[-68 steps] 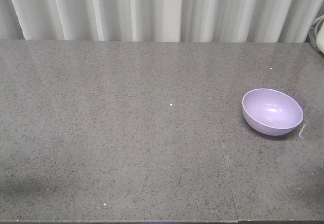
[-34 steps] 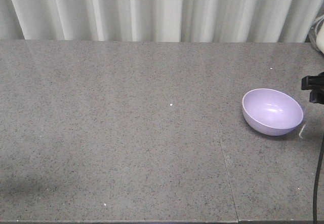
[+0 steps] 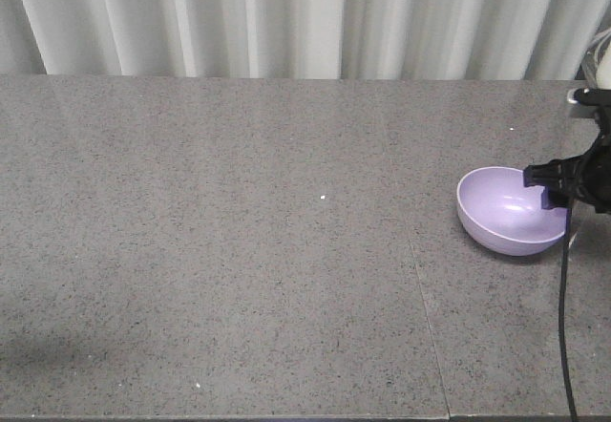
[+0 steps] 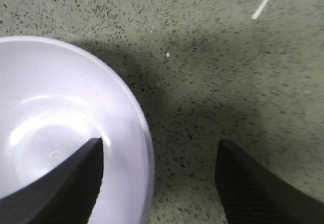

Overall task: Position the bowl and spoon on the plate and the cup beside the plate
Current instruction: 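Grasp the lilac bowl rim with the right gripper and lift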

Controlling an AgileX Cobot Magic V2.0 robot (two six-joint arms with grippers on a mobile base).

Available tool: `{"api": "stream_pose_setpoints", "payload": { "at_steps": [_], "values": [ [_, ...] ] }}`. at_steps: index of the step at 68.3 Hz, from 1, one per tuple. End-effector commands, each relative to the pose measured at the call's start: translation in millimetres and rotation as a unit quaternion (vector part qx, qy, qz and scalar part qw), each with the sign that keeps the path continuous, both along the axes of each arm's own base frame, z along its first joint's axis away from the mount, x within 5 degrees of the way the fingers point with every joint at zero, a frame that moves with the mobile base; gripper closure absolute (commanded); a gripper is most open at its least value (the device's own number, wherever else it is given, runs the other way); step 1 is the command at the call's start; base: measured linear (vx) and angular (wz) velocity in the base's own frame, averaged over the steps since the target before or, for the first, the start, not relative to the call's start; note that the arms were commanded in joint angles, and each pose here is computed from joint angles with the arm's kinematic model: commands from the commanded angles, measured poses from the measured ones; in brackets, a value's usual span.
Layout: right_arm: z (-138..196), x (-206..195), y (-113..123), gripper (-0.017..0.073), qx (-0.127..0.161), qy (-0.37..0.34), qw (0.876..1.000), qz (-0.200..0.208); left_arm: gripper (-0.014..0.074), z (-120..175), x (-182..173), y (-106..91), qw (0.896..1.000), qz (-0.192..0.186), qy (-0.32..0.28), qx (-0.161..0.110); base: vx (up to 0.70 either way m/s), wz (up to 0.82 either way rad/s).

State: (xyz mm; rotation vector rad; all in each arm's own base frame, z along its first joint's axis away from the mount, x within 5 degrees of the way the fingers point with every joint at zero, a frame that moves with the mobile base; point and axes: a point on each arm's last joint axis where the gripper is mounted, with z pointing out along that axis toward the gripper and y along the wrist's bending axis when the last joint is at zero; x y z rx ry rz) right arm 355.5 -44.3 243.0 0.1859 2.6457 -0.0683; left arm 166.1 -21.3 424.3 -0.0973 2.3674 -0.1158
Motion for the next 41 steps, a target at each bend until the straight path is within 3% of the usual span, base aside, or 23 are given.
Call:
{"api": "stream_pose_setpoints", "payload": {
  "at_steps": [1,17,24,36,41],
  "values": [
    [14,9,-2,0.0087,0.000,-0.049,0.999,0.005,0.0600,11,0,-1.0,0.999,-0.001,-0.045,-0.008,0.00,0.00],
    [-7,17,-1,0.0151,0.017,-0.030,0.999,0.009,0.0600,11,0,-1.0,0.999,-0.001,-0.045,-0.008,0.00,0.00],
    [-7,17,-1,0.0269,0.018,-0.030,0.999,0.008,0.0600,11,0,-1.0,0.999,-0.001,-0.045,-0.008,0.00,0.00],
    [-6,16,-1,0.0562,0.017,-0.031,0.999,0.008,0.0600,11,0,-1.0,0.999,-0.001,-0.045,-0.008,0.00,0.00],
    [-4,16,-1,0.0573,0.016,-0.032,0.999,0.008,0.0600,11,0,-1.0,0.999,-0.001,-0.045,-0.008,0.00,0.00]
  ]
}}
